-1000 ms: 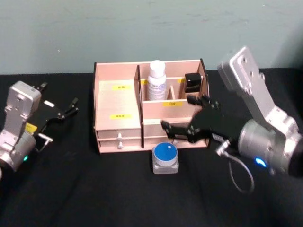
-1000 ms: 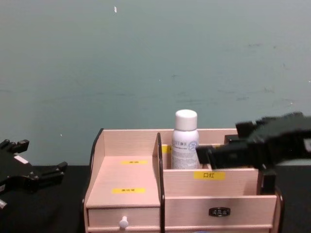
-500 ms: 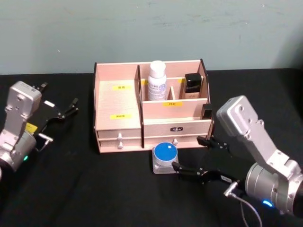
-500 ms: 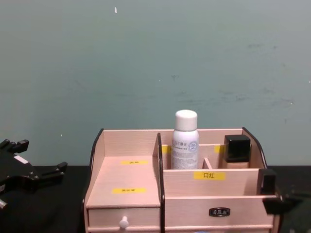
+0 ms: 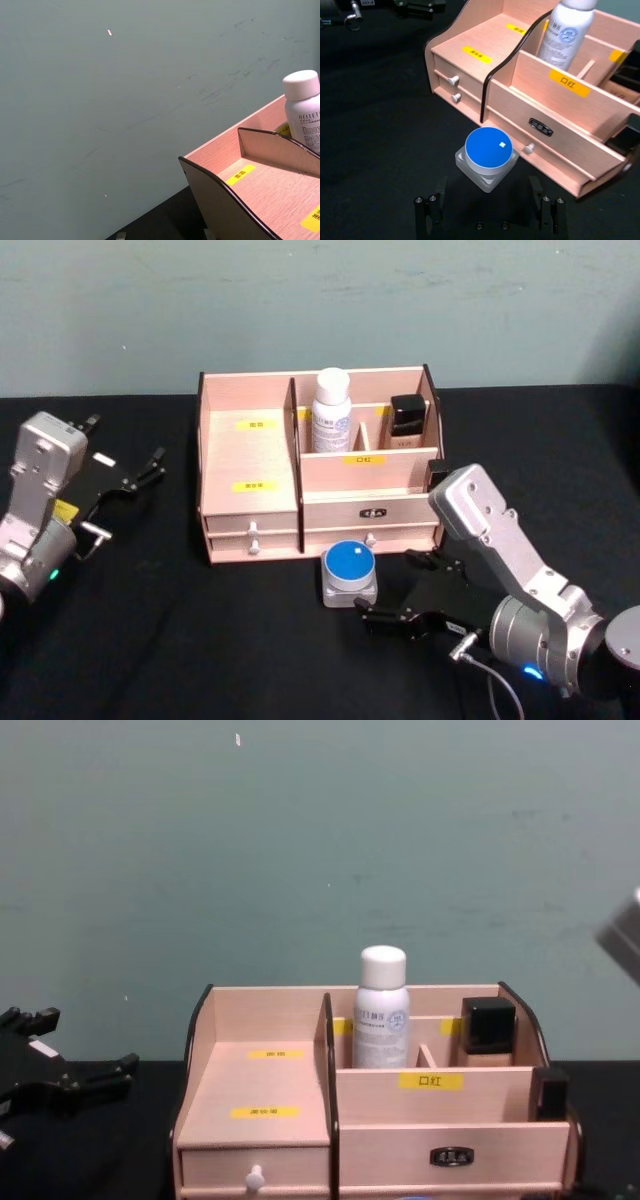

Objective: Pick up the facial cleanser and watermelon frost from the table and place them into the tiered storage box.

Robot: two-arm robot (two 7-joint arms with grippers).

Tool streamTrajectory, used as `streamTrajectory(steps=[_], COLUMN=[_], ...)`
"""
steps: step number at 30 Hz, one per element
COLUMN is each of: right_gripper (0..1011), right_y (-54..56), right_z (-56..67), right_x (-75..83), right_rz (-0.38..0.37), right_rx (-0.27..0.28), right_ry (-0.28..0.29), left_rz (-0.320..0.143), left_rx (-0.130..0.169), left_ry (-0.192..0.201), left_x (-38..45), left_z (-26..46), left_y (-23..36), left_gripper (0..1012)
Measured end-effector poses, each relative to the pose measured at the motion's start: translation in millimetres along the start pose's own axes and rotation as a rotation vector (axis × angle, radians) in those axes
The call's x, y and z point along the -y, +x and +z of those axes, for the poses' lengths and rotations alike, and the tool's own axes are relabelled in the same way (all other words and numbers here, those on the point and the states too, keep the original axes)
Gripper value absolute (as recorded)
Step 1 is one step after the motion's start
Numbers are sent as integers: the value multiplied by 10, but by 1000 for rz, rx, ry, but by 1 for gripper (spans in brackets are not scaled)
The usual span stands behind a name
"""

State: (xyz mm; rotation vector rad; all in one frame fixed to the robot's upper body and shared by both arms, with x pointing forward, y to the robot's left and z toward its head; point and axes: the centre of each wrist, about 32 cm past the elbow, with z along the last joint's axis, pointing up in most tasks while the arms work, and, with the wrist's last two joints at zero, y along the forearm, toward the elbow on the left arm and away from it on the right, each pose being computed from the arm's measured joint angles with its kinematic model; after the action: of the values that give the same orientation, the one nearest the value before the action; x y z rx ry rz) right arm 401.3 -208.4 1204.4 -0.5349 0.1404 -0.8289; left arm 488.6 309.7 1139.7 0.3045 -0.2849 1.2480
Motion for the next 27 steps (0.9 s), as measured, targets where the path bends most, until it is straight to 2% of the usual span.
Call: streamTrajectory(steps=[10, 27], right_gripper=[1002, 1002], right_y=[-11, 23], right_z=[-37, -37], right_x=[-143, -310], right_rz=[27, 26], right_rx=[1, 10], right_ry=[1, 24], left_rz=[0, 0], left_rx=[0, 0], left_ry=[0, 0], left_x=[0, 0], left_z=[0, 0], left_y=[0, 0], left_gripper=[1001, 1001])
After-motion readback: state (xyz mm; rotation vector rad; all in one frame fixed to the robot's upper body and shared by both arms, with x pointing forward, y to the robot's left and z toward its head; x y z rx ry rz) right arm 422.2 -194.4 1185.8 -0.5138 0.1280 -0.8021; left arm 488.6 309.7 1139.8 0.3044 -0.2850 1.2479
